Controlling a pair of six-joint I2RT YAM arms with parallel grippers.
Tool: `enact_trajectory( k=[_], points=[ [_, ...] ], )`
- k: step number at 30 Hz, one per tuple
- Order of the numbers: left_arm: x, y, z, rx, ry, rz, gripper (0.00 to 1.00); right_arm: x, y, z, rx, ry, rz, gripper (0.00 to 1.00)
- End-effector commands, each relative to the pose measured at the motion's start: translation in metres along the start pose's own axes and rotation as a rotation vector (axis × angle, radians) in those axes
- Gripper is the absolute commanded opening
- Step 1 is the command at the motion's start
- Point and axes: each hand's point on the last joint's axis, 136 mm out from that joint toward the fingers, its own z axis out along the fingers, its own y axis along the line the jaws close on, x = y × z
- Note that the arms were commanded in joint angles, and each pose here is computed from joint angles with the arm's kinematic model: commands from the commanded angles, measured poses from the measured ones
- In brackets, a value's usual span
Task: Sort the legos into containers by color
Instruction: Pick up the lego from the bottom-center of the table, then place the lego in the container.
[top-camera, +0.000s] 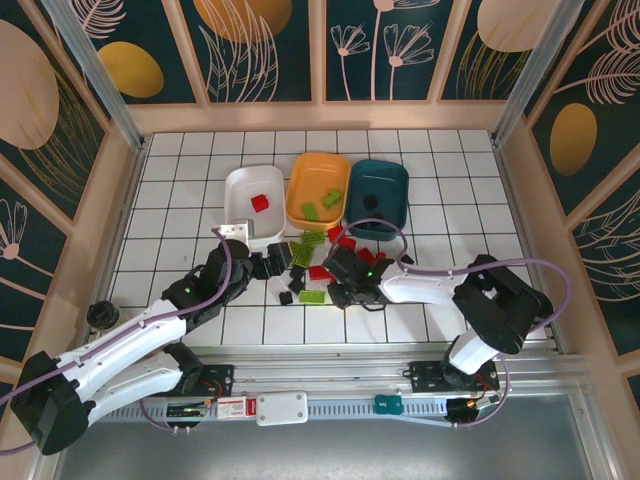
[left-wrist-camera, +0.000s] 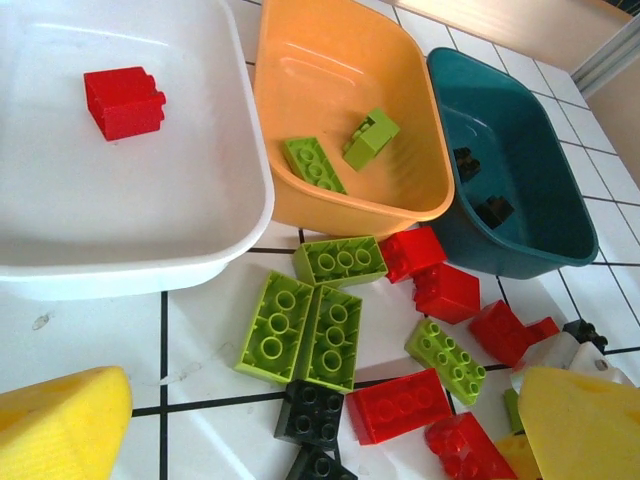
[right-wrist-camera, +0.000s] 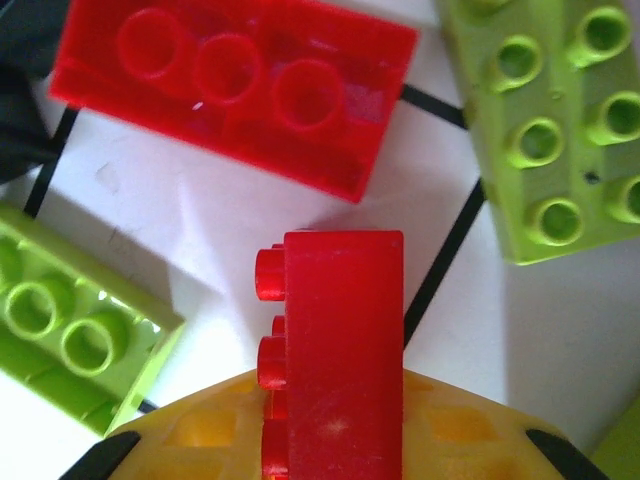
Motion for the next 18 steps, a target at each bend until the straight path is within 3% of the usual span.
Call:
enact_trajectory(
  k=[1,5,11,14,18],
  points=[
    [0.000,0.011,-0.005,-0.040,-0.023,0.005,0.99,-0.004,0.013,-0.023,-0.064,-0.026,-0.006,0.16],
    [-0.003,0.026,-0.013,-0.097,-0.061,-0.008,0.99,-0.024,0.038,-0.062,-0.201,-0.107,-0.018,0.12],
    [0.003,0.048,-0.021,-0.169,-0.083,-0.053,0.99,-0.115,0.077,-0.104,-0.350,-0.291,-0.093,0.11],
    [0.006,0.054,-0.025,-0.183,-0.084,-0.078,0.99,-0.172,0.086,-0.099,-0.379,-0.364,-0.102,0.11],
    [0.011,0.058,-0.032,-0.171,-0.083,-0.102,0.99,-0.235,0.093,-0.053,-0.388,-0.350,-0.092,0.11]
  ],
)
